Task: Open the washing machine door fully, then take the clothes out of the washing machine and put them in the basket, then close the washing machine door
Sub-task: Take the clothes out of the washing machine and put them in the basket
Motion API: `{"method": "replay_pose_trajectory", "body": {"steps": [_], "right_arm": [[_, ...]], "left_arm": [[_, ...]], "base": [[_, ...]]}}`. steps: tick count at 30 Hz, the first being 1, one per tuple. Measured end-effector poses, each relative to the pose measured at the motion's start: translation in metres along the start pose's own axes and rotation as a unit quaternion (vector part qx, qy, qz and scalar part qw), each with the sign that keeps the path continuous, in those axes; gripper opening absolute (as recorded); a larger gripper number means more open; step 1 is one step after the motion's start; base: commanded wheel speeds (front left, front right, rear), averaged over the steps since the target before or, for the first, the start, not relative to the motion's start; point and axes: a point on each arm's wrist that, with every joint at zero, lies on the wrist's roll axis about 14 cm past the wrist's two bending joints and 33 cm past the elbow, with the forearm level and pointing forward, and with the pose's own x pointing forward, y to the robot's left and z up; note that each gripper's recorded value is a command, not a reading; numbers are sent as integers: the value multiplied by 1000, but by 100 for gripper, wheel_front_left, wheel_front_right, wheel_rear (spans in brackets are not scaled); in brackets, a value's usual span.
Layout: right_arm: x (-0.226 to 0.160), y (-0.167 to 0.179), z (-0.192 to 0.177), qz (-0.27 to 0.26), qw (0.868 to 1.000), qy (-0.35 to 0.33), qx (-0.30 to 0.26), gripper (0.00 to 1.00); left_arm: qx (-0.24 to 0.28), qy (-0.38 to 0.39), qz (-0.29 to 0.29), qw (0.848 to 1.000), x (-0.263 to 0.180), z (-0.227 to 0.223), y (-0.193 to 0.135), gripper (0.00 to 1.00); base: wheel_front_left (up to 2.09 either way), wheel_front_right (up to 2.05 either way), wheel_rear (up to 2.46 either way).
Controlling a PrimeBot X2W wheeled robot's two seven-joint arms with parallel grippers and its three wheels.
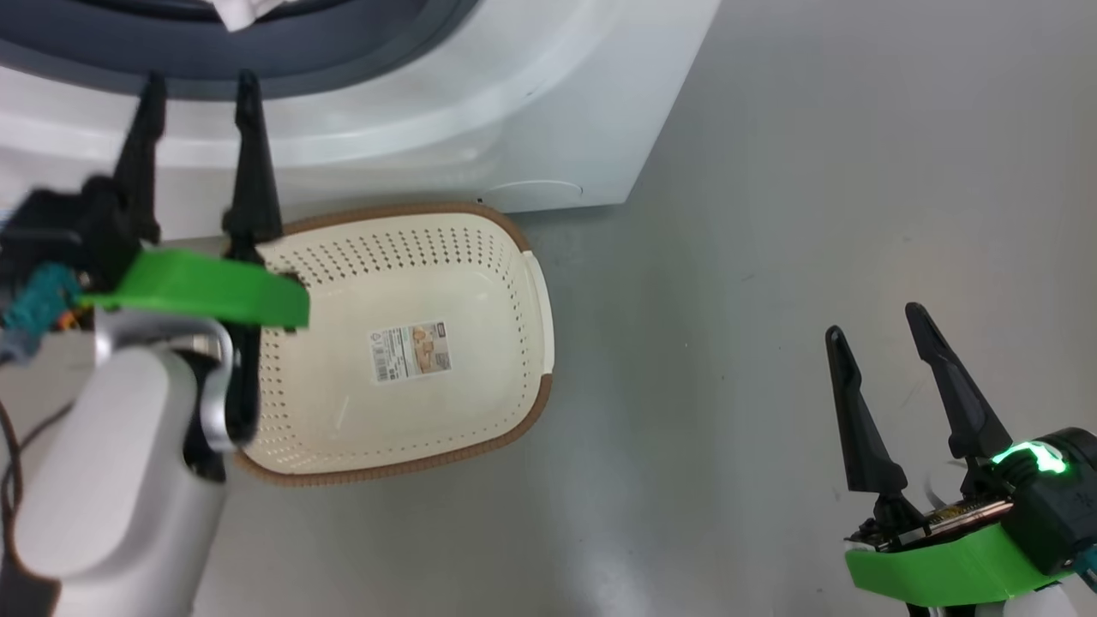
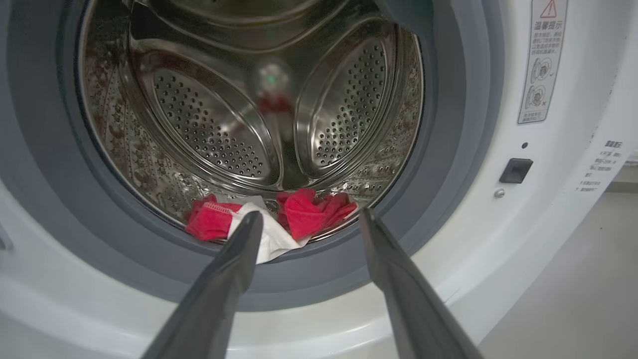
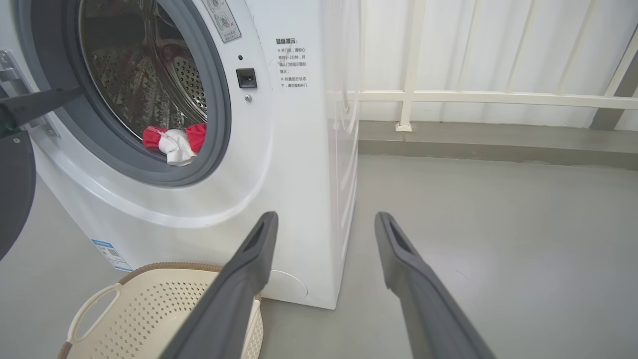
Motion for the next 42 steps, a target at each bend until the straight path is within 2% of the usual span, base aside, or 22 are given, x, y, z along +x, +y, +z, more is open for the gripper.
{"method": "replay_pose_trajectory", "body": {"steps": [16,25,33,42], "right_arm": [[6,-9,-24,-10,999,30,-7,100],[8,-14,-31,-15,999,40,-16,100],[7,-22,-33,-27,998,45,-23,100],[1,-35,-42,-47,996,64,-33,100]], "left_arm": [[7,16,6,1000,66,-22,11,100],[0,30,27,999,105,-23,18,100],[27,109,45,993,136,-47,32,100],[48,207,75,974,145,-91,48,100]], "base": [[0,0,0],[0,0,0],[0,0,0],[0,0,0]]}}
